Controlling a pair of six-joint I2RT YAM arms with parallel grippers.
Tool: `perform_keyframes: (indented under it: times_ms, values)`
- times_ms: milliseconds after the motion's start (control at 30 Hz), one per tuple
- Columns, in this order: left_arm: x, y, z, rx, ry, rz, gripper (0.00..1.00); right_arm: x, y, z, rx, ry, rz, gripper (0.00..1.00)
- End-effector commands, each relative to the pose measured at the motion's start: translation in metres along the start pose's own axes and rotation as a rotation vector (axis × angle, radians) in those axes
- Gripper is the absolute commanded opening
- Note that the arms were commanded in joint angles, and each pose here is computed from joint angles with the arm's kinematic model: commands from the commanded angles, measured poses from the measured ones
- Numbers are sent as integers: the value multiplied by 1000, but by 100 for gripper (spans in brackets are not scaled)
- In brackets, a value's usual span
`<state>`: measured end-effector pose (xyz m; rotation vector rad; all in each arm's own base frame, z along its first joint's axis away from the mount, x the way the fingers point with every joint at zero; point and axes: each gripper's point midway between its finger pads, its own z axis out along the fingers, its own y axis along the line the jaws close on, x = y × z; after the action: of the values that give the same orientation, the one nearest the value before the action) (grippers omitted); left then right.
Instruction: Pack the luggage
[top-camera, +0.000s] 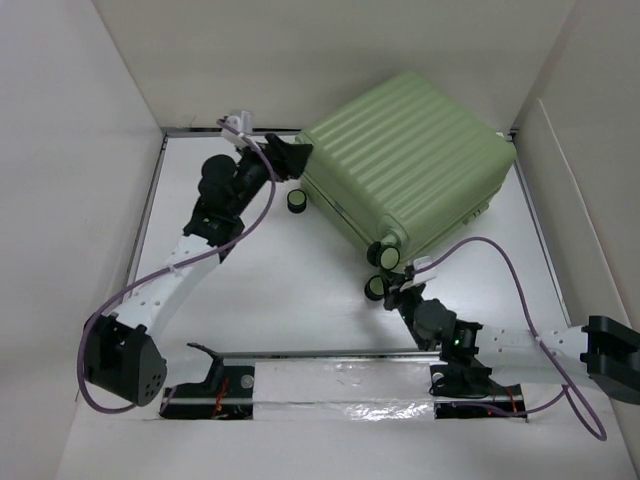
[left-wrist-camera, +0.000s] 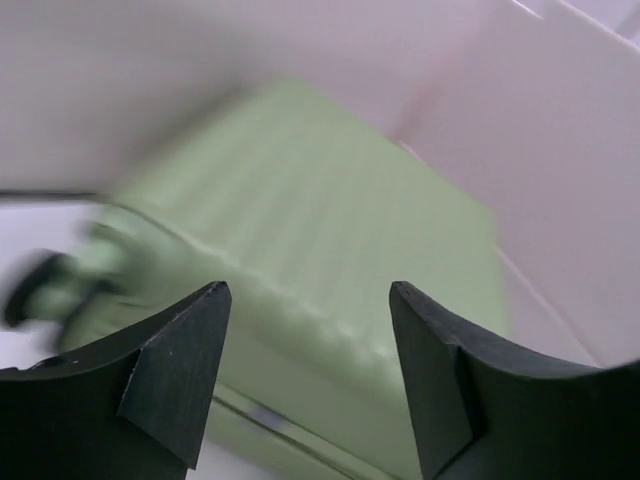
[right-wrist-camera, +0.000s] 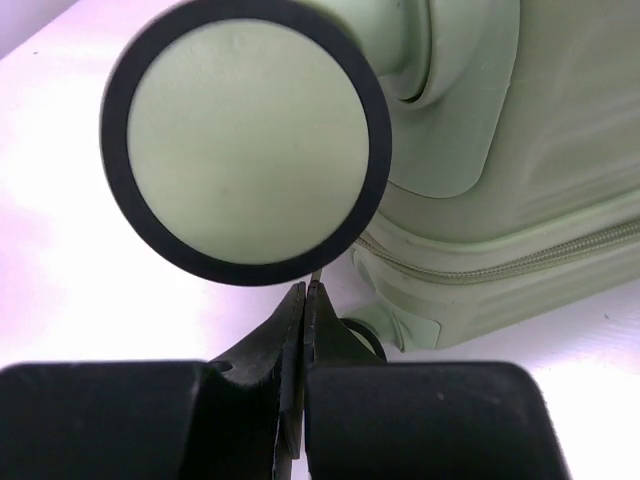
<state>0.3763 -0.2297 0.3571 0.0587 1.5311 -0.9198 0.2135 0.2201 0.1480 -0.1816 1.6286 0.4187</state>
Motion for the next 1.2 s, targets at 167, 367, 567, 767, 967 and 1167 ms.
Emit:
perform_keyframes:
  times_ms: [167,367,567,767,967,1167]
  values:
    - [5,139,4,-226,336,434,92,-5,52,-8,-229,2,55,0]
    - [23,150,9,-187,446,546,99,0,61,-4,-254,18,29,0]
    - [40,145,23,-143,483,569,99,-2,60,-2,-252,16,24,0]
    - [42,152,45,-122,487,571,99,0,57,-2,-248,24,21,0]
    - [39,155,65,-90,488,589,99,1,56,1,-243,31,13,0]
    - [50,159,77,-56,522,566,90,2,55,2,-241,35,14,0]
